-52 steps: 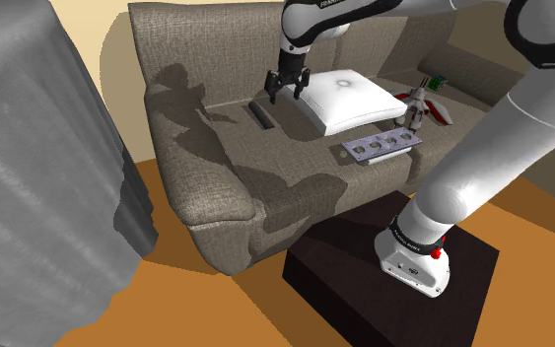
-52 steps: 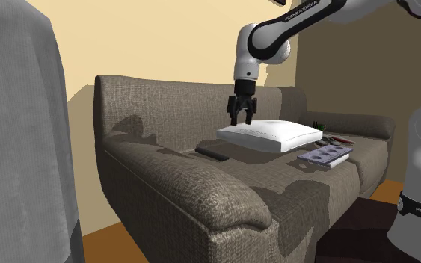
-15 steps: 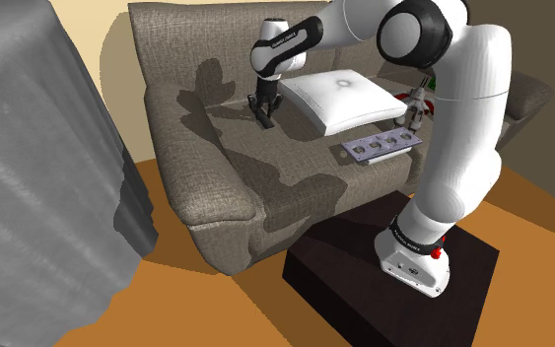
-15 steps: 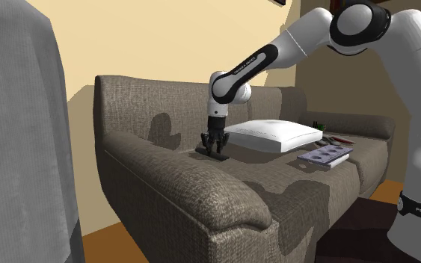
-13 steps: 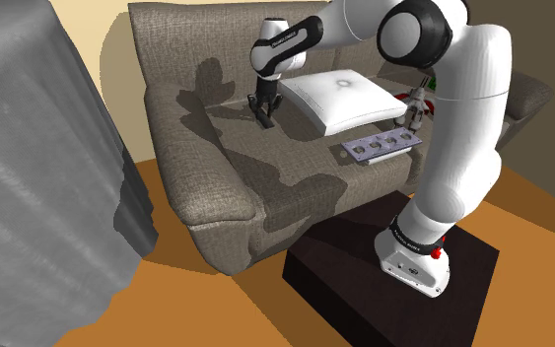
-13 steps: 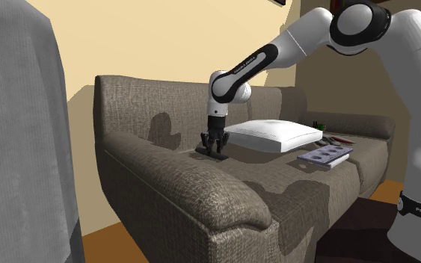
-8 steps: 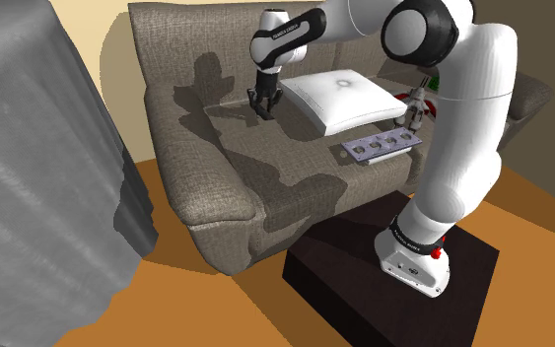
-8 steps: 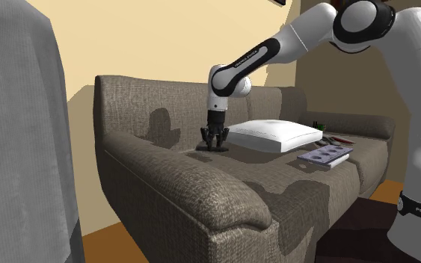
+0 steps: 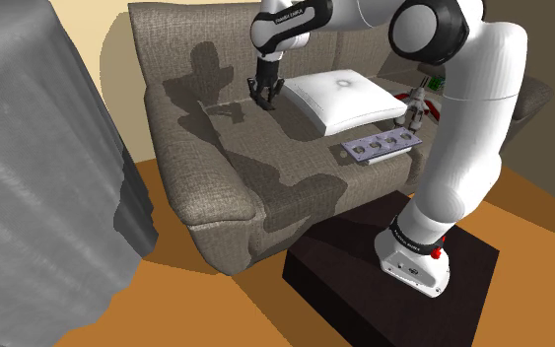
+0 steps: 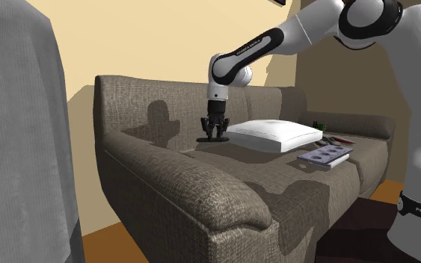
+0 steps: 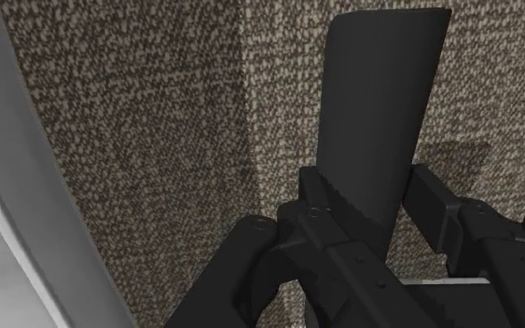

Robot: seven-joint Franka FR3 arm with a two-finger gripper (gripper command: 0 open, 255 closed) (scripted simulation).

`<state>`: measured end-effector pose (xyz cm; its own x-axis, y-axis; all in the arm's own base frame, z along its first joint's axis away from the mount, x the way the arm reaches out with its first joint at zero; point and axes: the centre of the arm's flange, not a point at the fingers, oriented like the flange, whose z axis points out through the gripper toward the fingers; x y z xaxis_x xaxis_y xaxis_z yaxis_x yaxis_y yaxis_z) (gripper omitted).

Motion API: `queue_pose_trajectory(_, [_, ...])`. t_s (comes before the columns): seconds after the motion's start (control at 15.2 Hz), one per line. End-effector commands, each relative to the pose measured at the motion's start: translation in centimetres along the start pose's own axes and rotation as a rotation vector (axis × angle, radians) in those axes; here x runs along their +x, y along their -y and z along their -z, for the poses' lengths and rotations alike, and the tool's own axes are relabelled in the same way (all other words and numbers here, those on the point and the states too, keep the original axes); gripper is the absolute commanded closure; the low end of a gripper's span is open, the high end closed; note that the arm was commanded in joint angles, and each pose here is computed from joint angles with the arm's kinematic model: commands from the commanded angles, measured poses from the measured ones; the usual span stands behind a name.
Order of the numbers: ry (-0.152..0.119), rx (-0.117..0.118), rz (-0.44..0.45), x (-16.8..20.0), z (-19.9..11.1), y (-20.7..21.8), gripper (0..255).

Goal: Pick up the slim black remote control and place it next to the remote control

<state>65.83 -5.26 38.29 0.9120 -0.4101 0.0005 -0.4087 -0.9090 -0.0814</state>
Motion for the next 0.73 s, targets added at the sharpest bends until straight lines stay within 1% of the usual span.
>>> queue_pose_trajectory(0.0, [0.000,0.000,0.000,0.0,1.1,0.1,255])
queue_pose_trajectory(0.13, [0.000,0.000,0.000,0.0,2.1,0.2,255])
queue_pose_trajectory(0.66, [0.000,0.000,0.000,-9.4,2.6,-4.5,255])
